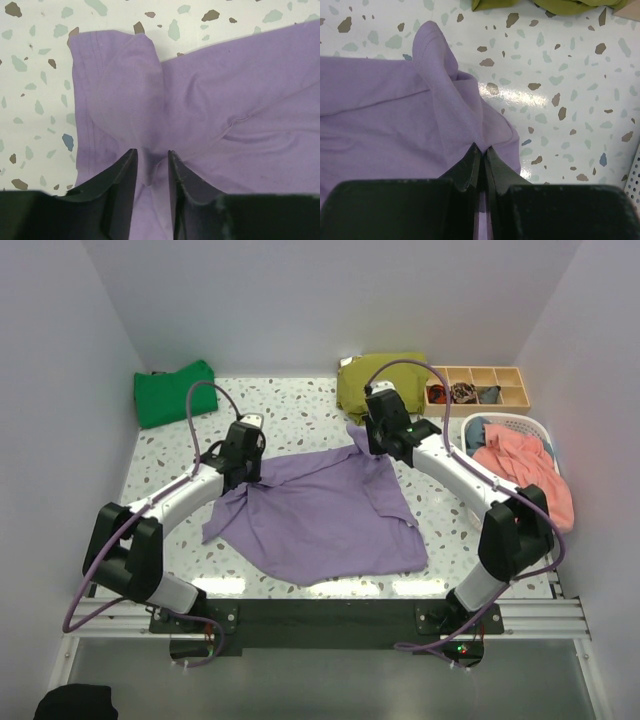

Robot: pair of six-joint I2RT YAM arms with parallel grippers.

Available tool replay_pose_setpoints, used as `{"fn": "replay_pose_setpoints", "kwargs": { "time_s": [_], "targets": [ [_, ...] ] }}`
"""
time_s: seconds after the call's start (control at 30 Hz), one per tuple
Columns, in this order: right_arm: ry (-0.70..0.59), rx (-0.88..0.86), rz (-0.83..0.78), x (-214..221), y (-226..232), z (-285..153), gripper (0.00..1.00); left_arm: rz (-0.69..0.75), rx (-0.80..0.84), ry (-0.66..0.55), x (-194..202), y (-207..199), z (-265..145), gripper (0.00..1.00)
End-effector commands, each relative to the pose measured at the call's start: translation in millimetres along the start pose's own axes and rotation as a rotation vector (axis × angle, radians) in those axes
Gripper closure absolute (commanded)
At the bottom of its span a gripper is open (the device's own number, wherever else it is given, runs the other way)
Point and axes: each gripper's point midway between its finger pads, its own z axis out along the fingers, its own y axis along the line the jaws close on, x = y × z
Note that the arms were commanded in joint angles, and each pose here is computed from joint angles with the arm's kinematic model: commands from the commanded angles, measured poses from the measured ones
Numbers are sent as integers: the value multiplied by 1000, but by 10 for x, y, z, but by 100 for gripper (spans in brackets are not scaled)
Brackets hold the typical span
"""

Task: Fold and stack the t-shirts
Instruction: Flatten out the tshirt

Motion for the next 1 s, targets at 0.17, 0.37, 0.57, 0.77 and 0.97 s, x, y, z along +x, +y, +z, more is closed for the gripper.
{"fn": "replay_pose_setpoints", "kwargs": {
  "time_s": [0.17,0.37,0.57,0.77,0.97],
  "targets": [
    [-10,0,-8,-25,10,67,94,-4,9,-16,-65,-56,88,89],
    [-18,3,-2,-53,-17,43,94,-3,3,-12,-58,-49,100,84],
    [-14,-7,-4,-40,11,61,94,-11,-8,-19,-79,-27,74,57],
    [-11,-5,-5,-34,7,75,94,-4,10,-7,-49,-67,117,90],
    [-10,0,-6,-32,-2,75,94,-9,20,-35,-136,-74,57,100]
  ]
}}
